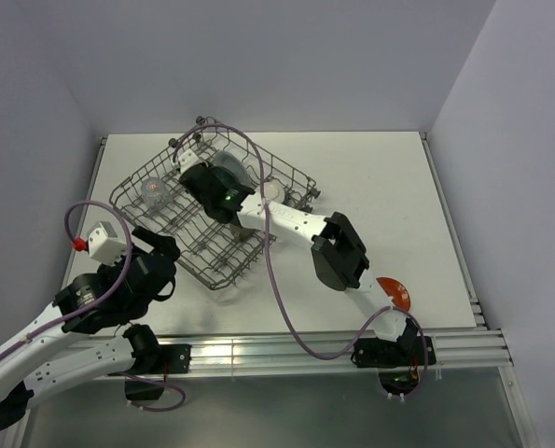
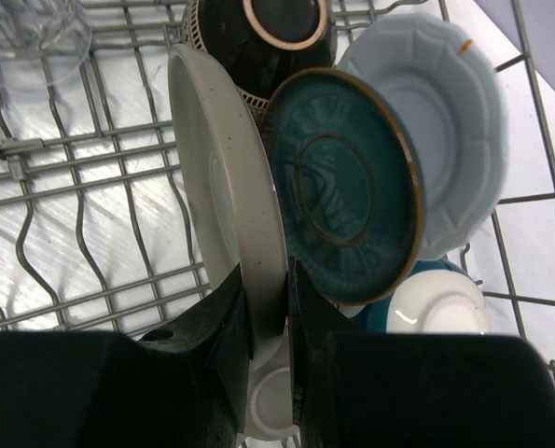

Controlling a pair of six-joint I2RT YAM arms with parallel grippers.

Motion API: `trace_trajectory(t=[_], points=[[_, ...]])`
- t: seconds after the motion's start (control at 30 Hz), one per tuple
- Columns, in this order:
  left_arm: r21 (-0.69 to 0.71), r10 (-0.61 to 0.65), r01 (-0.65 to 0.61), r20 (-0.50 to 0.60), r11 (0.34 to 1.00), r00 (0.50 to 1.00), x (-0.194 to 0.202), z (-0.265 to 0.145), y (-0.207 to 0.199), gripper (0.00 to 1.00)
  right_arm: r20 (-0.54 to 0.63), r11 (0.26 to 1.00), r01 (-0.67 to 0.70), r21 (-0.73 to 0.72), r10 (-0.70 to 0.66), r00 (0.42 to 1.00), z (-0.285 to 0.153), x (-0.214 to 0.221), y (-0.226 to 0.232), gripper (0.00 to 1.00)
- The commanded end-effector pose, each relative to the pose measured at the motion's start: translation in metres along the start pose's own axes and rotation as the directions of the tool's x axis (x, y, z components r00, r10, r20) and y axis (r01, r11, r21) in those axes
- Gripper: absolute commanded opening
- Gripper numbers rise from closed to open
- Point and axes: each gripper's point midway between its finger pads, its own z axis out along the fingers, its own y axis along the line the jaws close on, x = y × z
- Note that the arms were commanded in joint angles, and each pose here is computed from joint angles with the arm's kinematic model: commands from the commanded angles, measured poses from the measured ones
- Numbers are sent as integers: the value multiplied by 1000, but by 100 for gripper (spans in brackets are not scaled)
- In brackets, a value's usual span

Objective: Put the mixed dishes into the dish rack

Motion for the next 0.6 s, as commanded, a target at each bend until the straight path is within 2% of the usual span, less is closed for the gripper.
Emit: trace_trajectory(t=[0.0, 0.23, 0.57], points=[[11, -6, 6, 0, 1000, 1000, -1, -1, -1, 87, 119, 998, -23, 63, 16, 993, -10, -44, -7, 0], [7, -7, 7, 0, 1000, 1000, -2, -1, 2, 87, 104, 995, 37, 92, -46, 994, -7, -36, 11, 0], [14, -13, 13, -9, 1000, 1000, -1, -3, 6, 87, 69, 998, 8, 69, -13, 998, -5, -25, 17, 0]])
